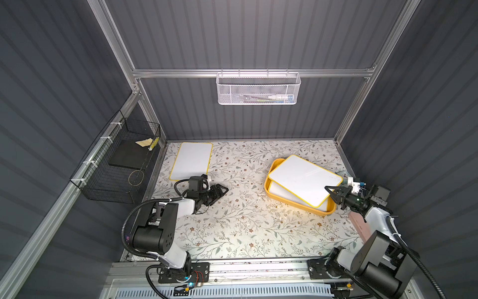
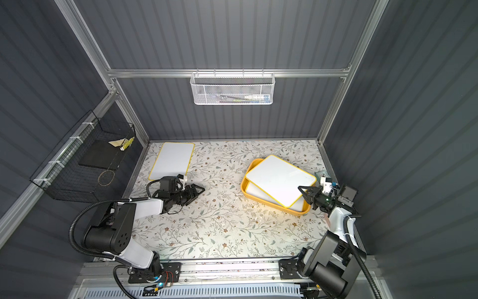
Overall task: Put the whiteboard into the storage box
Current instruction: Place the whiteboard in the storage box.
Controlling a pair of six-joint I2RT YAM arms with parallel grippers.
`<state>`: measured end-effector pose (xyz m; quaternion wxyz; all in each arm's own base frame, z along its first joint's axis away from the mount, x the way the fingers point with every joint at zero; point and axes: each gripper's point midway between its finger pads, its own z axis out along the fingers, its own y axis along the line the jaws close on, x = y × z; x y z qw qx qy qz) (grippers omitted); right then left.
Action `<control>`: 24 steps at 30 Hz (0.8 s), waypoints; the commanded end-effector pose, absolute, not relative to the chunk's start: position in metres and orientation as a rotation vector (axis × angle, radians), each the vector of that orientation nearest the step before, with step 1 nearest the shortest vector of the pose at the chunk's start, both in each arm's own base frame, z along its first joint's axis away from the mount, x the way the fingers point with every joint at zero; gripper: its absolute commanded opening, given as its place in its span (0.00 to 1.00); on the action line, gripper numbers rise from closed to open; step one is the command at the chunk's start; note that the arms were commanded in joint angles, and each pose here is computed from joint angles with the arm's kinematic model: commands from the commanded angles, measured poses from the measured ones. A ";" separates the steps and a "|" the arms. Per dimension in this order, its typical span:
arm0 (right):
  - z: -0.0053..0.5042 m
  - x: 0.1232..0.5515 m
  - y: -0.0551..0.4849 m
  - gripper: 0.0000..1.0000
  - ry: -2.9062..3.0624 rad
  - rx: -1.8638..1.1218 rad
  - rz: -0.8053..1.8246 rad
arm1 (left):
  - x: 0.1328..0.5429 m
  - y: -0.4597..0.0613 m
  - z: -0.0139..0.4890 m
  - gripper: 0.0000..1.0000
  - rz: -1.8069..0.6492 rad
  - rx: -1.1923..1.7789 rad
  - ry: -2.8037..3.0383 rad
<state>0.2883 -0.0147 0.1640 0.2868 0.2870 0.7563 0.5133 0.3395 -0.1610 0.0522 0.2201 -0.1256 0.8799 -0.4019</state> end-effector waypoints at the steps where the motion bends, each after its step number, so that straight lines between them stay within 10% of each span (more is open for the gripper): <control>1: 0.162 0.290 -0.022 0.00 2.011 0.737 1.312 | 0.333 -0.160 0.053 0.72 -1.090 -0.334 2.437; 24: 0.160 0.272 -0.008 0.00 2.025 0.739 1.317 | 0.329 -0.160 0.042 0.72 -1.102 -0.351 2.459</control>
